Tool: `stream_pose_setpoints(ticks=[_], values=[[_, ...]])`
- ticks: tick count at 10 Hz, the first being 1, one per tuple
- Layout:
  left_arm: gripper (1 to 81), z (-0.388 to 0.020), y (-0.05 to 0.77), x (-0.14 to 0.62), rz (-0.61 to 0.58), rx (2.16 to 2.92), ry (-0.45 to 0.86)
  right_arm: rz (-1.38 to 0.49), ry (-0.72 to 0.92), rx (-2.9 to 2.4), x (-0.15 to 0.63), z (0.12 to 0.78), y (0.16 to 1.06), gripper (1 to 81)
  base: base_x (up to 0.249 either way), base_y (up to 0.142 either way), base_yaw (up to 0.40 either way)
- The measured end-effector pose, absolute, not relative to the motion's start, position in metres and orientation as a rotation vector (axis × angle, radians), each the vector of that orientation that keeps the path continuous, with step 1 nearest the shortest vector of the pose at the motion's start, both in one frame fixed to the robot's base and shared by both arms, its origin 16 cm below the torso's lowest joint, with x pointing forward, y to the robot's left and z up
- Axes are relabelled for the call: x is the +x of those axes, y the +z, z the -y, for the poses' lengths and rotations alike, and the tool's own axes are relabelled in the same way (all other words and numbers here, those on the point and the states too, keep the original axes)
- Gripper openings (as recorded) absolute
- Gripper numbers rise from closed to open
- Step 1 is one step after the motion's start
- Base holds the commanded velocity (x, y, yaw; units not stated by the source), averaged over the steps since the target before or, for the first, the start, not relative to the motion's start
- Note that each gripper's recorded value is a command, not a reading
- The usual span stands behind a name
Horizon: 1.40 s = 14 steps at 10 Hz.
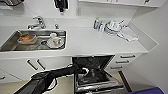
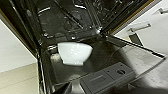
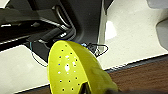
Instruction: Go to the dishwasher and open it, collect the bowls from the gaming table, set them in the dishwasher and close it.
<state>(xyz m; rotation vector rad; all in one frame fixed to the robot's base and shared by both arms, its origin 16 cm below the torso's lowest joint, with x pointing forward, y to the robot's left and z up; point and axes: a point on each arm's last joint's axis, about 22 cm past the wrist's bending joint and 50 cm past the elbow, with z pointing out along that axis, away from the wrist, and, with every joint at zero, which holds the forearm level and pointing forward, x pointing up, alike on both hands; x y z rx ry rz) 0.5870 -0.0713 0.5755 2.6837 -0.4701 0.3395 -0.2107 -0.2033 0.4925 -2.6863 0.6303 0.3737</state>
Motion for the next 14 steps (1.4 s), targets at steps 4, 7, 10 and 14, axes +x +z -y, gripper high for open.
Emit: stream_pose_setpoints(ticks=[4,7,10,14], values=[[81.1,0.093,0.562,0.517,0.598,2.613,0.232,-0.635,0.364,-2.681,-0.204,0.200,0.490,1.0,0.000,0.000,0.000],[81.1,0.057,0.553,0.462,0.642,2.570,0.133,-0.638,0.361,-2.674,-0.202,0.203,0.493,1.0,0.000,0.000,0.000],[81.1,-0.027,0.544,0.400,0.632,2.579,0.005,-0.640,0.331,-2.628,-0.184,0.214,0.508,1.0,0.000,0.000,0.000],[81.1,-0.110,0.553,0.328,0.614,2.583,-0.134,-0.642,0.269,-2.573,-0.144,0.259,0.551,1.0,0.000,0.000,0.000]])
